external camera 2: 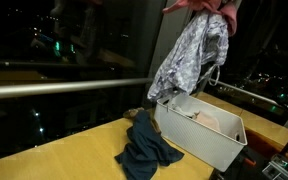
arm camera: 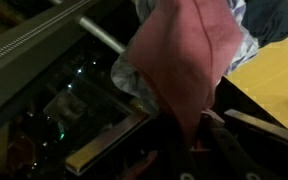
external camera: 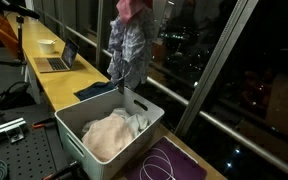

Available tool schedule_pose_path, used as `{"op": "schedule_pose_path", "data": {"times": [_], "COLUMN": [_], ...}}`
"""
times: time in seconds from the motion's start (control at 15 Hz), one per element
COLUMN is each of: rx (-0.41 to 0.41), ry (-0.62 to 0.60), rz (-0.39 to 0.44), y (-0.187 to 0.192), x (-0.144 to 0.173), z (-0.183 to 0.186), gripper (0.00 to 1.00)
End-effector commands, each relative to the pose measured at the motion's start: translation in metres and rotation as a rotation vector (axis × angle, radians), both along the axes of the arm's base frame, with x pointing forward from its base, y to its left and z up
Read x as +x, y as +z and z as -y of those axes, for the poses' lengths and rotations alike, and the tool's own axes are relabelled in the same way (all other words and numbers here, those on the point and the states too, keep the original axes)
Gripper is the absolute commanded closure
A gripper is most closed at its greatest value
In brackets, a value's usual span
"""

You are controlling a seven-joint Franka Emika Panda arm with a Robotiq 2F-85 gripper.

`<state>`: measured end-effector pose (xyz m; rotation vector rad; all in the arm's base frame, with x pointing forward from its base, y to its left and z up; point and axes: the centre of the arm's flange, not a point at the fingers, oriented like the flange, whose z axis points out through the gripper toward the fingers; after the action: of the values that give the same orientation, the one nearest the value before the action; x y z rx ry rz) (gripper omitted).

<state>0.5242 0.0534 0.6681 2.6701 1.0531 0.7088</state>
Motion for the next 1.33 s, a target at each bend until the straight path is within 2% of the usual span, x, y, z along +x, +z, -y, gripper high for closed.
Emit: {"op": "schedule_pose_path", "data": {"times": [0.0, 0.2, 0.4, 1.27], "rx": [-0.016, -0.015, -0.003, 0.053], "ry": [-0.037, -0.066, -0.080, -0.080], "rz": [0.028, 0.034, 0.010, -0.225], "y": [0.063, 0.064, 0.038, -0.139], "x": [-0.003, -0.007, -0.003, 0.006], "z": [0.056, 0.080, 0.088, 0.071], "gripper": [0.96, 0.96, 0.96, 0.96]}}
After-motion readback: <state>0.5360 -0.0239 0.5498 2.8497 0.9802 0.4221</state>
